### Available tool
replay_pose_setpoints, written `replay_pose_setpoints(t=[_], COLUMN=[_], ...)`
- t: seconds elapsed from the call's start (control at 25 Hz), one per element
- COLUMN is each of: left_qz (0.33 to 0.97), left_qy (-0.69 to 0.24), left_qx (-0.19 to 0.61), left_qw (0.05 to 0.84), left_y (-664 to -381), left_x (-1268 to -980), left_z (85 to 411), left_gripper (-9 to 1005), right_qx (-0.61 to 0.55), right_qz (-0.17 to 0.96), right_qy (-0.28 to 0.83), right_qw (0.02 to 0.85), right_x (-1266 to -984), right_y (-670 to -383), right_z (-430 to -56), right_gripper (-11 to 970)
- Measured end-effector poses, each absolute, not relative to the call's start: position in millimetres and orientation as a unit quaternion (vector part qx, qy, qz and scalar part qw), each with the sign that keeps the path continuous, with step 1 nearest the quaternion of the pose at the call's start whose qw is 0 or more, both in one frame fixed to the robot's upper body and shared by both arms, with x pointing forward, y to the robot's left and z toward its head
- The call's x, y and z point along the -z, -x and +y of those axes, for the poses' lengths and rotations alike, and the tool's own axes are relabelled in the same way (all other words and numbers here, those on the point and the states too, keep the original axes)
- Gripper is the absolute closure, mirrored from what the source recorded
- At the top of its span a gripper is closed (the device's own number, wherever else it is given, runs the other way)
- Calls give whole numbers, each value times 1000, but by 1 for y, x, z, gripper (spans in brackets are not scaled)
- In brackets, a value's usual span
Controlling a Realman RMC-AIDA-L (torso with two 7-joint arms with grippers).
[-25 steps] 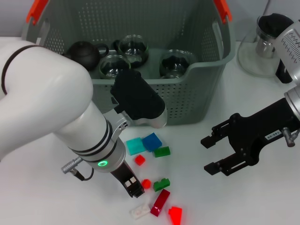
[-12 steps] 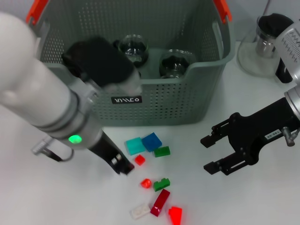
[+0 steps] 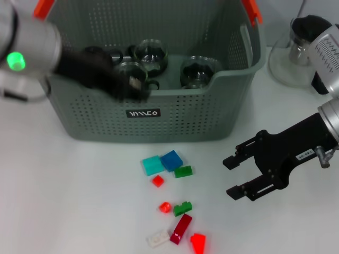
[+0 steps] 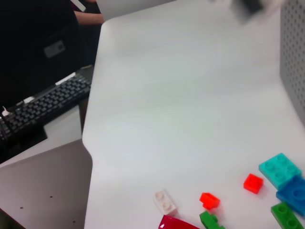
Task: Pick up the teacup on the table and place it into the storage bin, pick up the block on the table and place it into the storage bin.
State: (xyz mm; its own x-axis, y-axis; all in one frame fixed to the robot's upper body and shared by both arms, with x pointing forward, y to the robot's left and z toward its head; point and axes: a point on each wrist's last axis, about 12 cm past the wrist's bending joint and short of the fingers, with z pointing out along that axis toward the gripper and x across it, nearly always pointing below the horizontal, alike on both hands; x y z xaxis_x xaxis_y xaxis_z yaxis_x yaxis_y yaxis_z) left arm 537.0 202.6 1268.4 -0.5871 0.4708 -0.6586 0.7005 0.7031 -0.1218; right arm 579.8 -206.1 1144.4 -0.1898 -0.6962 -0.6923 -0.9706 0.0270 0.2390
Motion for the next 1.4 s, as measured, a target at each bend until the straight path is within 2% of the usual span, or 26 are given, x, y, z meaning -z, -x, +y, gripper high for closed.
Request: replay_pose_setpoints(t=[0.12,0.24,0.44,0.64,0.72,1.16,1.36,1.4], left_qz=[856,850,852,862,863,852,820,811], left_qy=[-318,-300,-272,-241,-240,-256,-285,-301], left_qx=[201,209,213,213,216,216,223,226], left_qw=[356,381,393,391,388,402,444,448], left_y=[-560,-588,-638,-669,-673,-669,-643,-634], left_x=[-1296,-1307,-1298,-1283,-1281,-1285,-1304,-1308], left_z=[211,214,209,206,202,190,194,195], left_gripper=[584,584,584,584,584,344,162,151], right_qx=[-350,-351,-352,-354,-355,-356,-357,-357], right_qz=[686,686,686,686,687,691,690,690], right_qy=[607,608,607,605,604,599,600,600], right_qw=[196,193,193,193,193,190,190,191], right_x=[-1144,-1144,-1144,-1144,-1144,-1141,-1140,-1140], right_y=[-579,-579,-579,-579,-578,-577,-576,-576], right_z=[-202,-200,-199,-199,-198,-200,-200,-200], right_gripper=[244,244,244,243,243,243,243,243])
